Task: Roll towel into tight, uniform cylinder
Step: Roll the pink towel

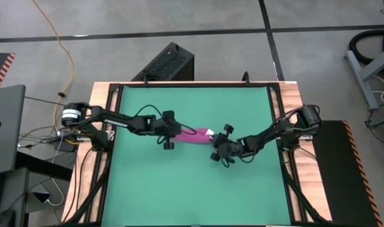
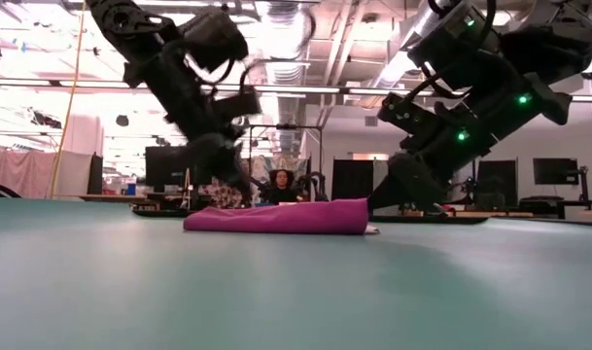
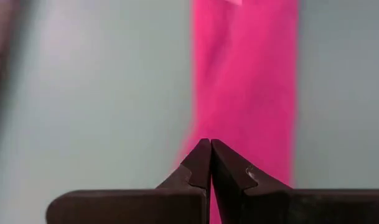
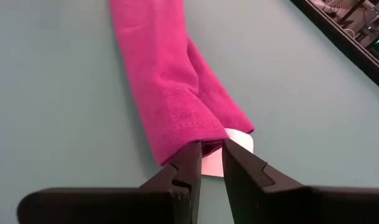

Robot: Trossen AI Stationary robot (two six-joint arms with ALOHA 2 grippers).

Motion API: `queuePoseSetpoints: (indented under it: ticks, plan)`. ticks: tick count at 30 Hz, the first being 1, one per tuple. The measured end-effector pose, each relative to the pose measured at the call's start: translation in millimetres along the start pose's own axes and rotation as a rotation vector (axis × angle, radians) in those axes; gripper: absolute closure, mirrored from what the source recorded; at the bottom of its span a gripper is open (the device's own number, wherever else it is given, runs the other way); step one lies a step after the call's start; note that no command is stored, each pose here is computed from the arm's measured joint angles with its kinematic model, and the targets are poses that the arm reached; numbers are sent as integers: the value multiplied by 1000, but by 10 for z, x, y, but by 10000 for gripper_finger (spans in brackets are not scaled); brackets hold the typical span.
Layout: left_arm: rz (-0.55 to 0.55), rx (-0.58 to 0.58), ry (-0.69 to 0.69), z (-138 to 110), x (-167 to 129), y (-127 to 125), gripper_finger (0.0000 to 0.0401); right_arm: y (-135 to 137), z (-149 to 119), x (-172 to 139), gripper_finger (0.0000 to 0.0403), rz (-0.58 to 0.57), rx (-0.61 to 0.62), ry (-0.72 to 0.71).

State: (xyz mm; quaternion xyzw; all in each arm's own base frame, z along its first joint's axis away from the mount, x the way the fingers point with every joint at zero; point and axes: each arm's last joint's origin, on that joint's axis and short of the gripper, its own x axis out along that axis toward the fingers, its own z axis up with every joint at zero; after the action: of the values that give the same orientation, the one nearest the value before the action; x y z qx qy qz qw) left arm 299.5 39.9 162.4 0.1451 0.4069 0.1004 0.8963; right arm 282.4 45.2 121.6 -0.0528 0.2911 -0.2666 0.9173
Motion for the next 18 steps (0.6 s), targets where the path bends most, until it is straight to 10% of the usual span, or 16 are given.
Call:
queuePoseSetpoints:
  ticks: [10,18]
  plan:
    - [-166,-10,-27,-231,46,567,395,24,-3,-15,317,25,-7,1]
    - [-298,-109,-87,-419,-28,919,318,33,-11,-17,317,52,-11,12]
